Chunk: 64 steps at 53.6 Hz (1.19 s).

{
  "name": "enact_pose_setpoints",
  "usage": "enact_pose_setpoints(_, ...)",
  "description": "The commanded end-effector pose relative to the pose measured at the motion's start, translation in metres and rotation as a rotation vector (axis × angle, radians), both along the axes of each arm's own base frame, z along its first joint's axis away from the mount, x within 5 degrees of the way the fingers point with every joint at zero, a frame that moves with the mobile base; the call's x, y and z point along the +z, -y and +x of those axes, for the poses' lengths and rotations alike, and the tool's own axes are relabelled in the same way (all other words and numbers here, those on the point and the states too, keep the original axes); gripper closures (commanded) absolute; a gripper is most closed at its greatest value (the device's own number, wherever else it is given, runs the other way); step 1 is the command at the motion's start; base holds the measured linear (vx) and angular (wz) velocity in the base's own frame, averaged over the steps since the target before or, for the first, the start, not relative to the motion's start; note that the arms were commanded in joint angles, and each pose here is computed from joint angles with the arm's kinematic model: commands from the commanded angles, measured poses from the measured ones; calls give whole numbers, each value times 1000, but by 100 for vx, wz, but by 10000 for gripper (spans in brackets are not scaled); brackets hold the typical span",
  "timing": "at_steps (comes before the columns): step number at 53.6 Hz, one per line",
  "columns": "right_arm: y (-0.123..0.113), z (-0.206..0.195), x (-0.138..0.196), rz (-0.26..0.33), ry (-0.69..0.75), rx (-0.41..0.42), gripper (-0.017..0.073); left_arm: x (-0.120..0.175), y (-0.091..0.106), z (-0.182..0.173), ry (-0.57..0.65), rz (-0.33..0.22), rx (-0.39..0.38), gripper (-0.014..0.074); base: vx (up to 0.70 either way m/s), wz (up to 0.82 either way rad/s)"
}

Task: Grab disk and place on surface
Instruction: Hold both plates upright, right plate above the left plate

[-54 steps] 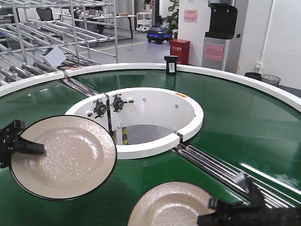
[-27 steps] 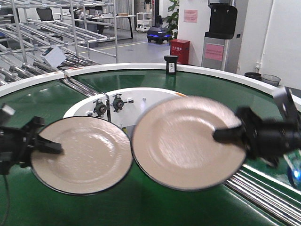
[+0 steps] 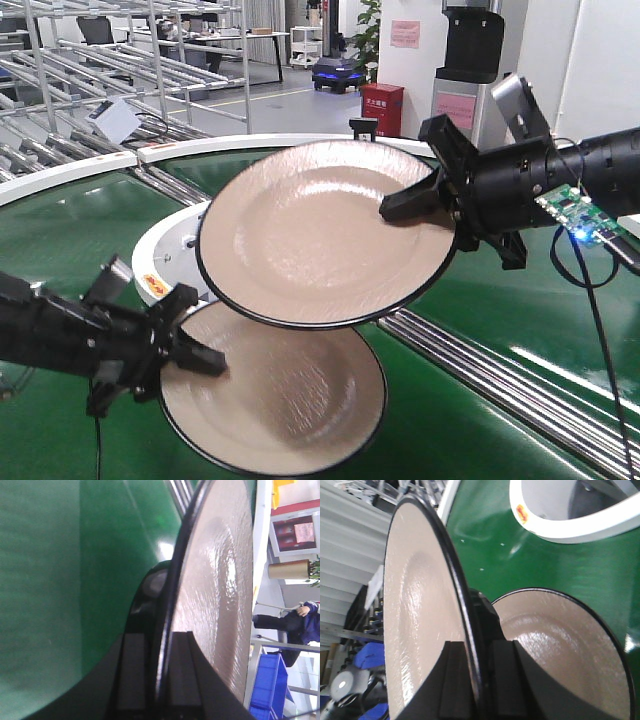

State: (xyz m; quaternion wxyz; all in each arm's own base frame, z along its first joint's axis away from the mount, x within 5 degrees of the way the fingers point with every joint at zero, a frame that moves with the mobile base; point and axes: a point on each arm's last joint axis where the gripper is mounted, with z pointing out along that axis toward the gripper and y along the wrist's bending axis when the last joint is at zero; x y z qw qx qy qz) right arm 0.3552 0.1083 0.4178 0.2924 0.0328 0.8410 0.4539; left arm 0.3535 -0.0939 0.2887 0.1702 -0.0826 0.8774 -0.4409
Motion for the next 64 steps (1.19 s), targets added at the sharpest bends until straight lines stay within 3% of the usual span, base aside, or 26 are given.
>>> enact_pose_setpoints(1, 1, -14, 41, 135, 101, -44, 567, 33, 8, -13, 63, -113, 57, 594, 0, 0)
enact_pose_setpoints(10, 1, -14, 40, 130, 102, -44, 567, 34, 10, -20, 41, -146, 34, 594, 0, 0)
enact_pose_setpoints(64, 1, -14, 40, 130, 102, -44, 567, 34, 10, -20, 42, -141, 33, 592, 0, 0)
